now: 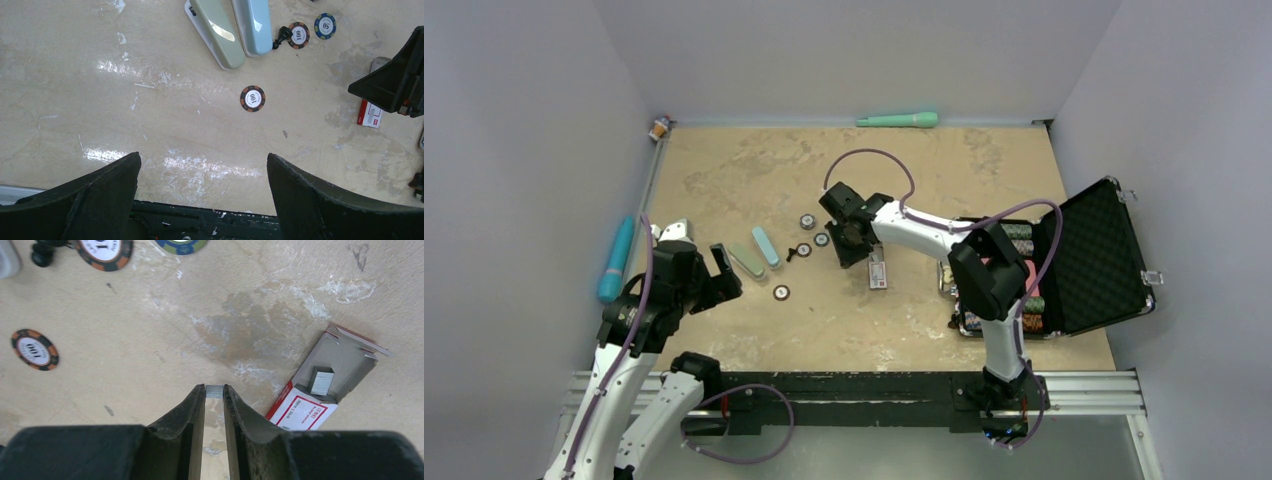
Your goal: Unload the staples from the stapler
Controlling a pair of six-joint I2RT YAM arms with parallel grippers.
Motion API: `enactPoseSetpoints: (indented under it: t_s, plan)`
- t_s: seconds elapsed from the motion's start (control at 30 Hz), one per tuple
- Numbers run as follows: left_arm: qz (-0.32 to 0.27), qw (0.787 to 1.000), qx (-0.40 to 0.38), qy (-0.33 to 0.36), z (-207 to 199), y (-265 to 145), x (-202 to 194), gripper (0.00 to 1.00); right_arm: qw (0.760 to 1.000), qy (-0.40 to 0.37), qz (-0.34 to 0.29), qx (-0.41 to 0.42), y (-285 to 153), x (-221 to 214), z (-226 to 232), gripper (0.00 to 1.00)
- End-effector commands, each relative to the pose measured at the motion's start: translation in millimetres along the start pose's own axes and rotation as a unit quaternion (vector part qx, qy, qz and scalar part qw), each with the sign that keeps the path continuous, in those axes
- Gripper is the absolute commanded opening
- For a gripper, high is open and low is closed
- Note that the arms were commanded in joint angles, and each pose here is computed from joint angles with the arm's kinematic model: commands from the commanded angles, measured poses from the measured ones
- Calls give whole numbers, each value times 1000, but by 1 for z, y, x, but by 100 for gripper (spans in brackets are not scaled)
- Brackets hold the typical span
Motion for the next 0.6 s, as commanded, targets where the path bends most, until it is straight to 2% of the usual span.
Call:
enactPoseSetpoints:
  t_s: [0.0,0.33,0.57]
  plan:
    - [-12,1000,6,-2,2,1,2,100,998,3,-41,52,-43,18,20,23]
    - [-11,1000,3,-4,1,0,1,100,996,6,-60,69,-72,23,24,23]
    - [-9,1000,3,-4,1,1,1,100,997,13,-75,27,-70,26,7,23]
Point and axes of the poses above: each gripper's point midway between its finger pads, its own y axis out along the fingers, its own z axis along the line the jaws close on, x = y × z, the point moved 8 cm from there along -y, back along the fingers, and after that the axes turned 15 degrees about y, right-handed, at the moved point
